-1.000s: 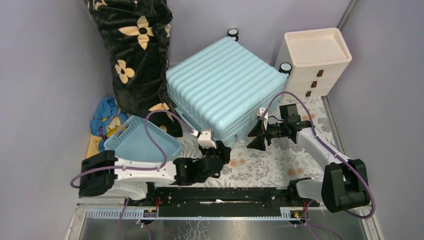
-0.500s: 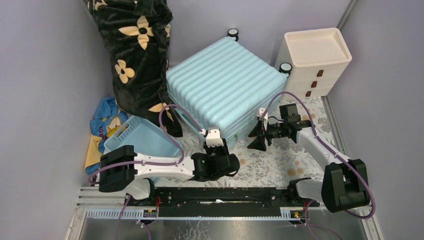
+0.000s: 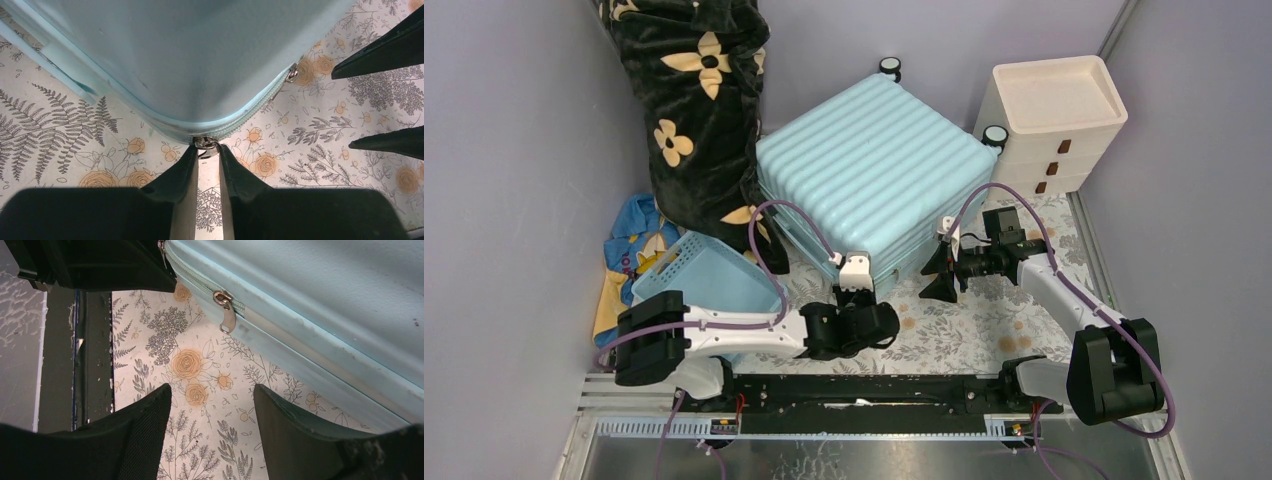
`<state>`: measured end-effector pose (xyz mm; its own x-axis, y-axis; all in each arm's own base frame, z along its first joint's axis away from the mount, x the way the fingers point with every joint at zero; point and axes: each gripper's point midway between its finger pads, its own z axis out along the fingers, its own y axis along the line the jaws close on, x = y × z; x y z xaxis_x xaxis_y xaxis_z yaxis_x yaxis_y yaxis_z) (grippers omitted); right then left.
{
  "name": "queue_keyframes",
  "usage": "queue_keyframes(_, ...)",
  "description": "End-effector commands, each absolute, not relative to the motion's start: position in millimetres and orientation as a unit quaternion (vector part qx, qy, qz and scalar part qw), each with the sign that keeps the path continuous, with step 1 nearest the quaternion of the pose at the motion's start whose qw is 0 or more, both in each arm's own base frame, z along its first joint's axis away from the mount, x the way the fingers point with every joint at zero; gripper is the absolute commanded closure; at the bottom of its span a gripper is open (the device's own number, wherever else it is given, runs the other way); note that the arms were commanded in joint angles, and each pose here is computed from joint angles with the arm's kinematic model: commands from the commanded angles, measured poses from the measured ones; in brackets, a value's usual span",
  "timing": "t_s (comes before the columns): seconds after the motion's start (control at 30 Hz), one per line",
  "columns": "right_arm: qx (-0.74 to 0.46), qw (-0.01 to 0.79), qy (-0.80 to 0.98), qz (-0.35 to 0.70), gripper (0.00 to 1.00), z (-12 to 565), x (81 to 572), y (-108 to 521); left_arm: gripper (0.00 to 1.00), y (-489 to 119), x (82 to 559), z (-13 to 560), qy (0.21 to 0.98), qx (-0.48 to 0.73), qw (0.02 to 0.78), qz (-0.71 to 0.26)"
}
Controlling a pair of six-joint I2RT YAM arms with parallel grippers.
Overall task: Open, take out, and arrange the luggage
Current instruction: Unzip the luggage at the center of the board.
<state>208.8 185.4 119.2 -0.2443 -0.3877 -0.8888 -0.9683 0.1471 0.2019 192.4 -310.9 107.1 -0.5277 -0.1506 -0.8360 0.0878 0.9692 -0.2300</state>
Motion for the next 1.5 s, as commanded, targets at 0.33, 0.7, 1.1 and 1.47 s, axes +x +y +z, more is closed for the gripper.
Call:
queue_keyframes(0.33,-0.525,0.367,0.652,0.405,0.32,134,214,188,0.72,-274,216,126,0.842,-0.014,0.528,-0.106)
queue_keyframes(0.7,-0.525,0.364,0.651,0.41,0.32,134,213,189,0.73,-262,218,127,0.84,-0.002,0.534,-0.097)
queue_keyframes(1.1,-0.526,0.363,0.651,0.411,0.32,133,212,189,0.73,-250,223,127,0.833,-0.006,0.54,-0.118)
queue_keyframes(1.47,-0.526,0.359,0.651,0.413,0.32,133,211,189,0.69,-240,222,126,0.831,0.002,0.544,-0.115)
